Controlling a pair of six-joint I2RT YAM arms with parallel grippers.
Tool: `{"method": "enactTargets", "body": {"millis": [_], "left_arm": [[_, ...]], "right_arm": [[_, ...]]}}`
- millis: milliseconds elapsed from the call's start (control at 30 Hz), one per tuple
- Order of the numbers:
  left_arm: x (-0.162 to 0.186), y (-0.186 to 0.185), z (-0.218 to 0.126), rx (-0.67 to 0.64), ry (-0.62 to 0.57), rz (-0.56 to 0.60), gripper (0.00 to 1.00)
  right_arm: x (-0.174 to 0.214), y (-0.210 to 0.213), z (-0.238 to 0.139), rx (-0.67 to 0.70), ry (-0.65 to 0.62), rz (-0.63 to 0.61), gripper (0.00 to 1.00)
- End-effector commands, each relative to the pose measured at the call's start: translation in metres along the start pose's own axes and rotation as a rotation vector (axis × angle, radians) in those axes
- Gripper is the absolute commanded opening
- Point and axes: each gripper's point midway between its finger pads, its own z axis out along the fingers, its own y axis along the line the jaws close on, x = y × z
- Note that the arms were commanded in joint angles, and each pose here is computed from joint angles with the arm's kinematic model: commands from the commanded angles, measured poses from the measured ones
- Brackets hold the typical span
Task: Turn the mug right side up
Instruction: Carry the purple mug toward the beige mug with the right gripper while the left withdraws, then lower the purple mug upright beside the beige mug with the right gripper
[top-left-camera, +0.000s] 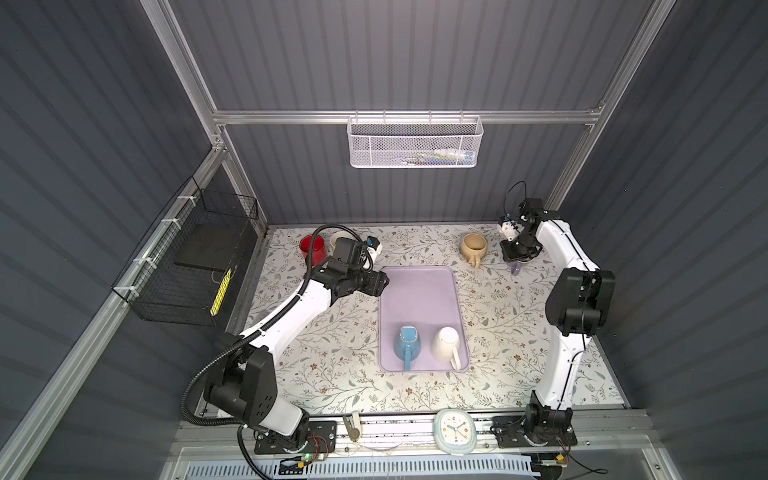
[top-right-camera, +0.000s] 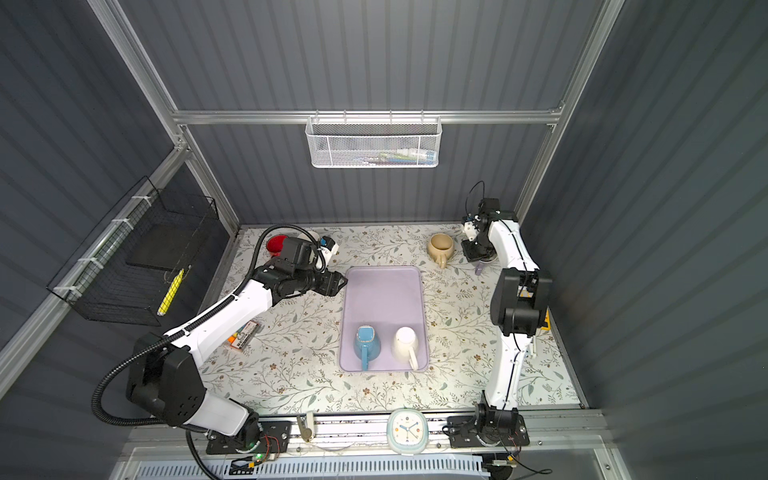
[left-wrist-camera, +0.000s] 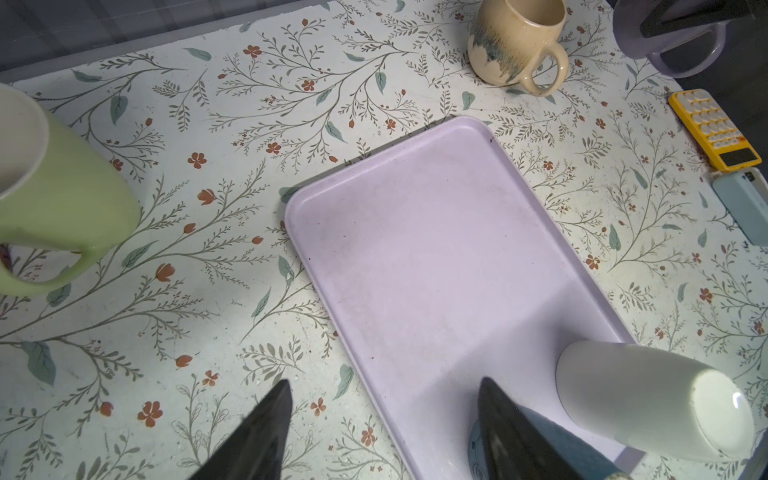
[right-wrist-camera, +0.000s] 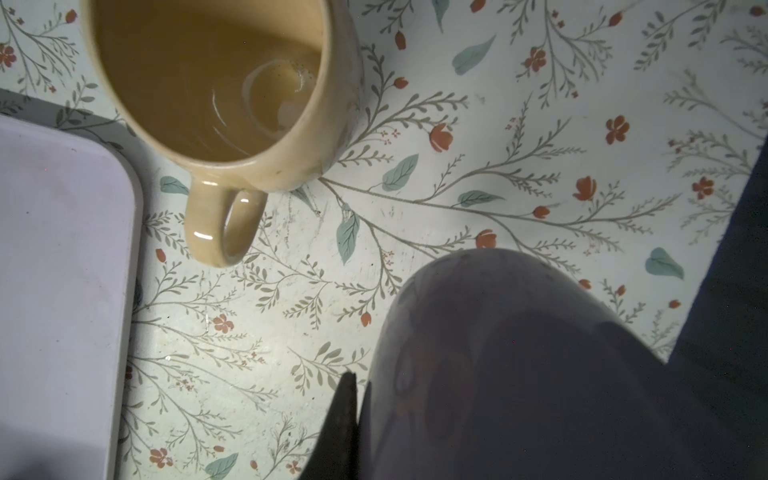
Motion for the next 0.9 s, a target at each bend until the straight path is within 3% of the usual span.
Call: {"method": "enactTargets", "body": {"millis": [0,867], "left_arm": [[0.004,0.0,-0.008,-0.014,0.003,-0.049,0.7],[0.036,0.004,-0.013,-0.046,0.04,-0.136,0.7]], "right_arm": [[-0.018,-0.003,-0.012,-0.022,-0.06,-0.045,0.01],[-0.058,-0.01,0.024,-0.083,-0.114,-0.106,0.02]]}}
